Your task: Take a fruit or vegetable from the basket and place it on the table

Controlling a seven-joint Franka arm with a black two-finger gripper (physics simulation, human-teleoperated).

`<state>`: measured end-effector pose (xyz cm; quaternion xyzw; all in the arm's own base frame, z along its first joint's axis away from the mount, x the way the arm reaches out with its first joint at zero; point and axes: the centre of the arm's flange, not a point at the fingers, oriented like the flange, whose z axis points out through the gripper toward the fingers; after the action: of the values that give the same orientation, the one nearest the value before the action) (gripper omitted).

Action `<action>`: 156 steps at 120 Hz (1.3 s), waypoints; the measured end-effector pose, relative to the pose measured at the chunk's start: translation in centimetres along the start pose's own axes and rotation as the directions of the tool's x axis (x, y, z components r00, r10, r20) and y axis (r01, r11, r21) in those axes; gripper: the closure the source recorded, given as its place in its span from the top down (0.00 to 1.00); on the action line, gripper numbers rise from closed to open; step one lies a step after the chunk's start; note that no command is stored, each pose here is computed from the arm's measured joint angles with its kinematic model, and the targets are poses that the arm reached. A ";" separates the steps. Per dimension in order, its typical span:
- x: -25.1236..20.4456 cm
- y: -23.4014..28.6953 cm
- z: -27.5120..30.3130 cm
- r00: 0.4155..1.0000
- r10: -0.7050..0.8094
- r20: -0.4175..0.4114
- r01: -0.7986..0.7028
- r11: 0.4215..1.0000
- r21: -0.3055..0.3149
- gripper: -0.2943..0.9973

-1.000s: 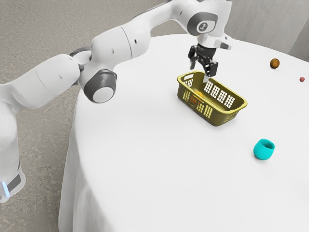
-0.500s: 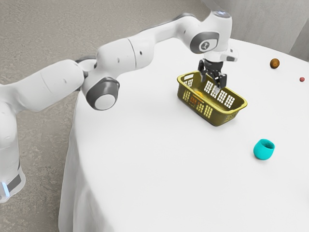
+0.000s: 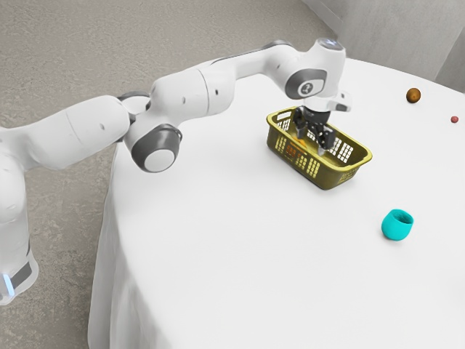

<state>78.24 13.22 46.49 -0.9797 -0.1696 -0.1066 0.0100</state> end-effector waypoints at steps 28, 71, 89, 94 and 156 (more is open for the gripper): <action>0.2 -1.1 1.3 1.000 -0.017 0.011 0.017 1.000 0.005 0.87; 0.1 -1.4 3.0 0.999 -0.025 0.029 0.024 1.000 0.007 0.77; 0.0 -1.6 4.1 0.999 -0.031 0.044 0.030 1.000 0.001 0.71; 0.0 -1.6 4.3 0.998 -0.033 0.046 0.033 0.999 -0.002 0.64; -1.3 3.3 -5.5 1.000 0.007 0.002 -0.007 1.000 -0.030 0.49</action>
<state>77.03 9.42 51.66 -0.9804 -0.1647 -0.1083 -0.0047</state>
